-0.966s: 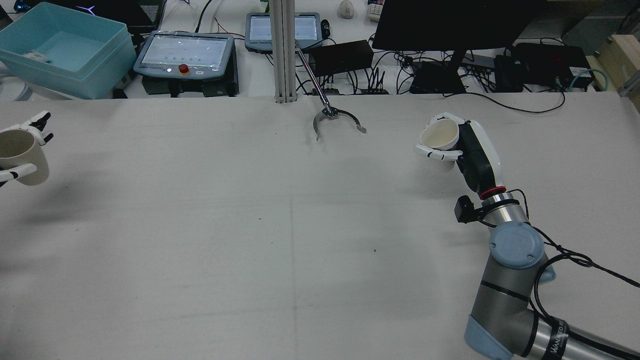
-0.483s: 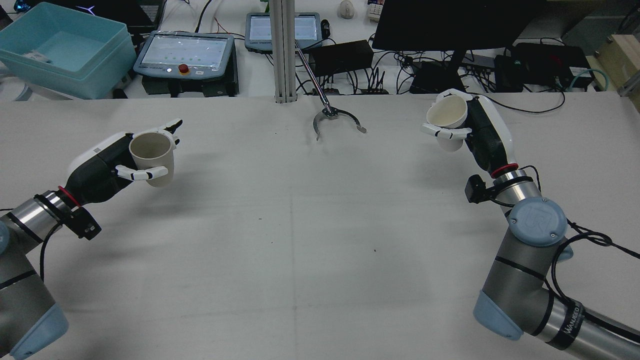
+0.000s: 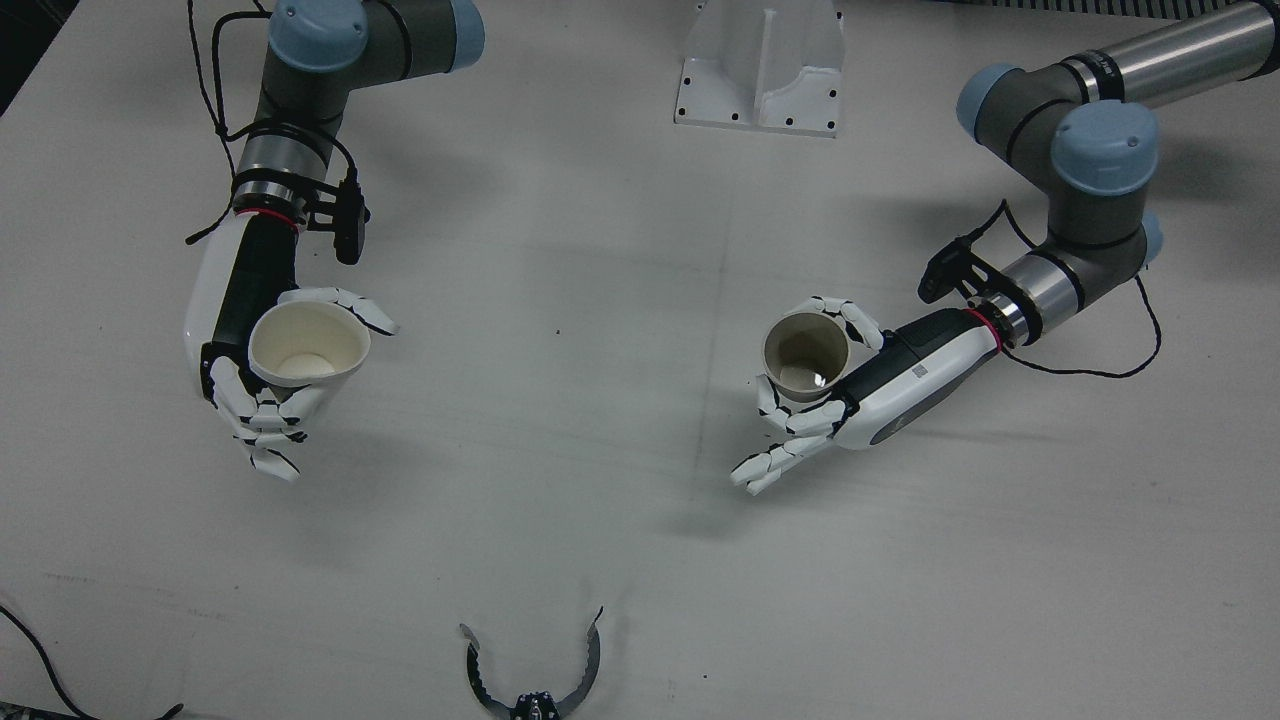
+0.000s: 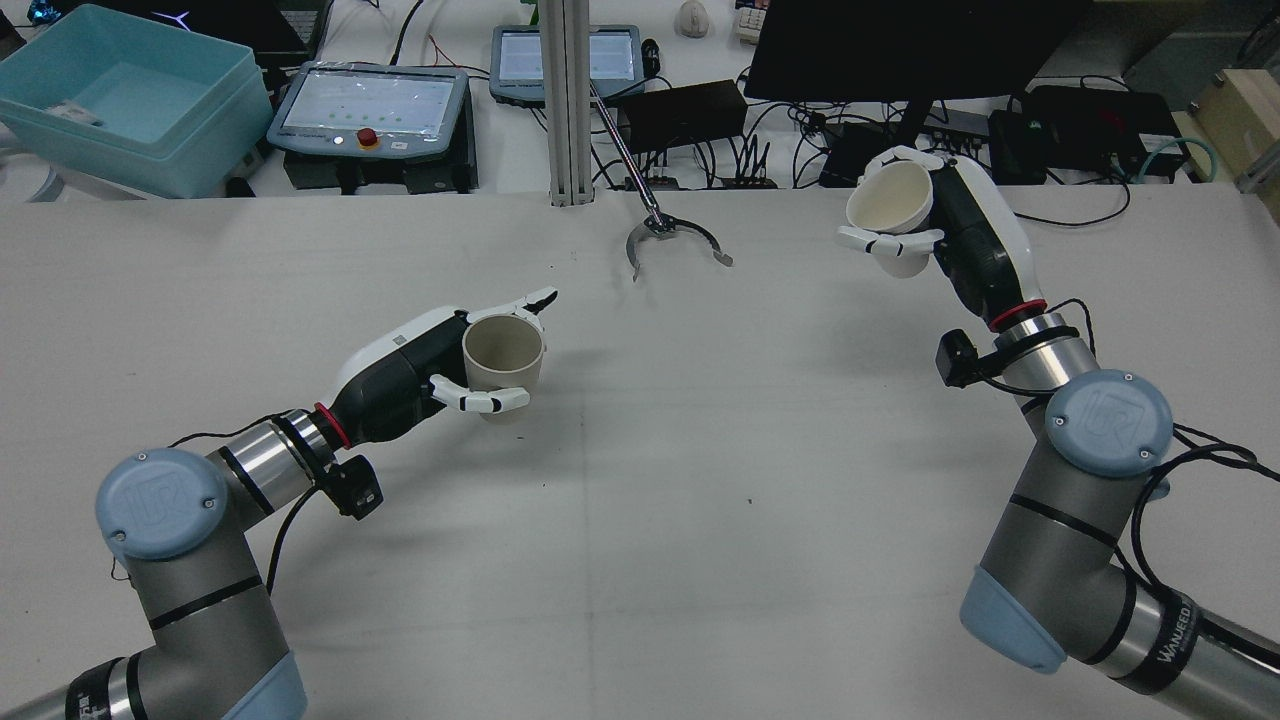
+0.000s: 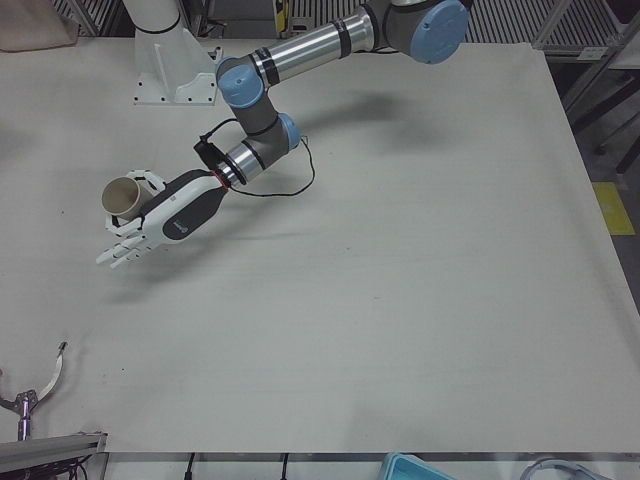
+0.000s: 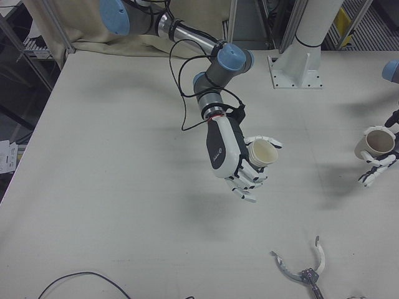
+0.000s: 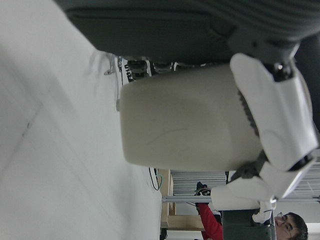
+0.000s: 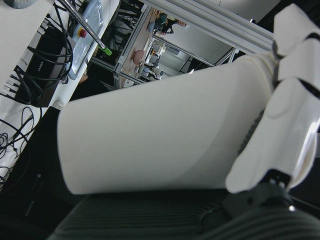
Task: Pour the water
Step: 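Bring the beige cup and white cups together above the table center, then tilt the white cups with the right hand over the beige cup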
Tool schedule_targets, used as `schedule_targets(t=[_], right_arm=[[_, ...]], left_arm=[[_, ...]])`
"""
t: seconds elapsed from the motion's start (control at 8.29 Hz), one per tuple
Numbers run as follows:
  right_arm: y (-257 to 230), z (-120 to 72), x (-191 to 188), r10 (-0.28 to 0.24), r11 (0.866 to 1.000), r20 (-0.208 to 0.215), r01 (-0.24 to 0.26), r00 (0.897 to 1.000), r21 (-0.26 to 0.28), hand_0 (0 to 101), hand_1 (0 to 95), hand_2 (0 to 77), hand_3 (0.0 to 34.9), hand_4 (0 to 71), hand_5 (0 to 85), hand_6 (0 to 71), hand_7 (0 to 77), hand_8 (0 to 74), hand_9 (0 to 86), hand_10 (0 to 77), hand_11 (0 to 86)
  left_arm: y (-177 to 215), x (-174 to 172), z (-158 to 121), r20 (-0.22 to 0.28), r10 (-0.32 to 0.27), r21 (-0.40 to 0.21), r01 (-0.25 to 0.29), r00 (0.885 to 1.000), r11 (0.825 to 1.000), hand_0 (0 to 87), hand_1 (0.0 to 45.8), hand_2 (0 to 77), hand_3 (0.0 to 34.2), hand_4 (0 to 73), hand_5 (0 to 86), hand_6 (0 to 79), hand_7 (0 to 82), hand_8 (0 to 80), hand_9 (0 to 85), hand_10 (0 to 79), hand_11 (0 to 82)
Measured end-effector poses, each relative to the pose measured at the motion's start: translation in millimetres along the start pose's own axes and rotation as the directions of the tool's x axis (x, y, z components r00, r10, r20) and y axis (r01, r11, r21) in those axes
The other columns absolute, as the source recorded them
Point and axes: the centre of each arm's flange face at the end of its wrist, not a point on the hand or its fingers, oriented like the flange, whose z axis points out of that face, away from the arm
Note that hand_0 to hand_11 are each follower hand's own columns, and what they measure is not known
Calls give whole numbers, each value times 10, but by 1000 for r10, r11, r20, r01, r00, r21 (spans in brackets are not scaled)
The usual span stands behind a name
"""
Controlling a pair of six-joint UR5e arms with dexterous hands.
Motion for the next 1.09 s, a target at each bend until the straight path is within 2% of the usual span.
schedule_targets(t=[0.36, 0.48, 0.6, 0.84, 0.97, 1.09], right_arm=[[353, 5, -280, -85, 995, 27, 86, 996, -50, 512, 87, 235, 0, 175, 605, 436, 654, 442, 611, 175, 273], [564, 40, -360, -130, 987, 40, 133, 991, -86, 513, 87, 235, 0, 175, 605, 442, 654, 442, 611, 175, 273], [826, 77, -450, -191, 971, 55, 197, 980, -138, 517, 87, 235, 0, 175, 605, 447, 654, 442, 611, 185, 278], [1380, 83, -680, -328, 914, 117, 346, 937, -213, 519, 87, 235, 0, 185, 605, 464, 665, 447, 622, 196, 305], [1591, 58, -684, -362, 892, 133, 384, 923, -237, 528, 87, 235, 0, 213, 605, 496, 665, 469, 633, 213, 322], [1825, 18, -635, -404, 865, 147, 429, 903, -260, 528, 87, 235, 0, 213, 605, 496, 665, 464, 649, 207, 333]], left_arm=[[495, -457, 334, 51, -5, -52, 8, 999, 999, 409, 169, 415, 0, 218, 535, 27, 76, 16, 27, 44, 98], [565, -523, 375, 57, -3, -60, 7, 998, 998, 408, 169, 415, 0, 218, 535, 27, 76, 16, 27, 44, 98], [594, -542, 392, 59, -2, -64, 6, 998, 998, 406, 169, 415, 0, 218, 535, 27, 76, 16, 27, 44, 98], [615, -551, 401, 59, -2, -66, 6, 998, 998, 405, 169, 415, 0, 218, 535, 27, 76, 16, 27, 44, 98], [617, -552, 402, 59, -2, -66, 6, 998, 998, 408, 169, 415, 0, 218, 535, 27, 76, 16, 27, 44, 98], [618, -551, 404, 58, -3, -66, 6, 998, 998, 409, 169, 415, 0, 218, 535, 27, 76, 16, 27, 44, 98]])
